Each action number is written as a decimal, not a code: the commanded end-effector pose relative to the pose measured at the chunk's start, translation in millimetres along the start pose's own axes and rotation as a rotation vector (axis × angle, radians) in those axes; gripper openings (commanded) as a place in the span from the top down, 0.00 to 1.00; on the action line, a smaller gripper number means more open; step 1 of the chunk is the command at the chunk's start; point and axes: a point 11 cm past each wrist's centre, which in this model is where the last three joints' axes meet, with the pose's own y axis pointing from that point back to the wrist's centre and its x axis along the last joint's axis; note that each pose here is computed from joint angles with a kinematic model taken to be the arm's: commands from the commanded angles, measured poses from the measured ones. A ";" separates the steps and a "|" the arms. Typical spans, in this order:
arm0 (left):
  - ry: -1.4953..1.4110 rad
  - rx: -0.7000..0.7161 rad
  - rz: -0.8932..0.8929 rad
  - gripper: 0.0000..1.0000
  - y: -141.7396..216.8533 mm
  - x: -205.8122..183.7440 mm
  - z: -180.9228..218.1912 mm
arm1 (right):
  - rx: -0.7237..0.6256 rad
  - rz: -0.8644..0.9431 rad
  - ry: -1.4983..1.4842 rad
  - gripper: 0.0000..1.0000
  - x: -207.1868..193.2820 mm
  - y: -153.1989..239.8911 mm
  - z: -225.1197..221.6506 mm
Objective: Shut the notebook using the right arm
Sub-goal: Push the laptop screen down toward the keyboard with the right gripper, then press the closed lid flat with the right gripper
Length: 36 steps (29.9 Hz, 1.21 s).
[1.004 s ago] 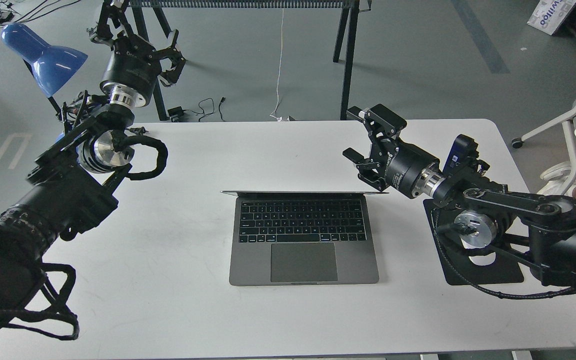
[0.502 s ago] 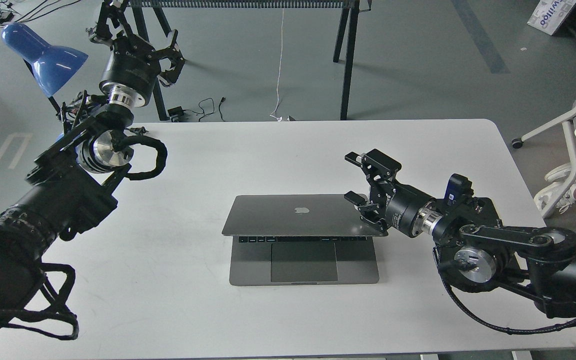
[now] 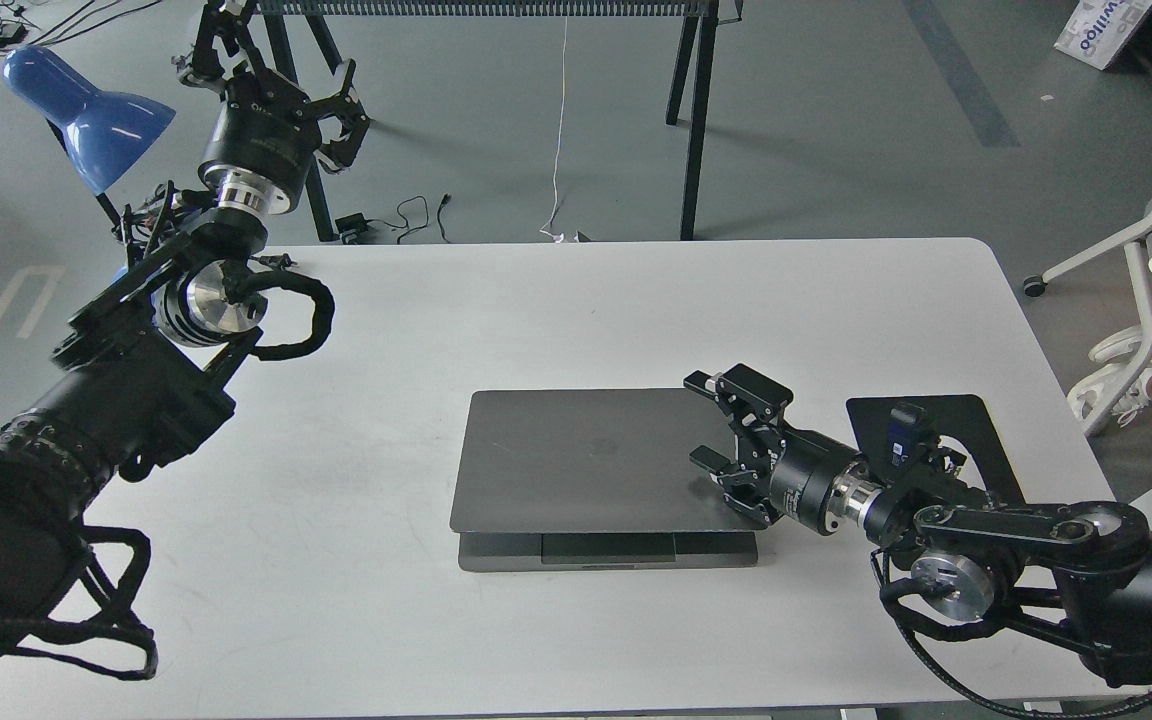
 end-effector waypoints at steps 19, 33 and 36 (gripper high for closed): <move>0.000 0.000 0.000 0.00 0.0 -0.1 0.0 | -0.131 0.020 0.050 0.01 -10.1 12.1 49.5; 0.000 0.000 0.000 0.00 0.0 -0.1 0.0 | -0.040 -0.002 0.040 0.01 -17.6 0.4 12.3; 0.000 0.000 0.000 0.00 0.0 -0.1 0.0 | 0.027 -0.036 0.025 0.01 -23.5 -4.0 -16.7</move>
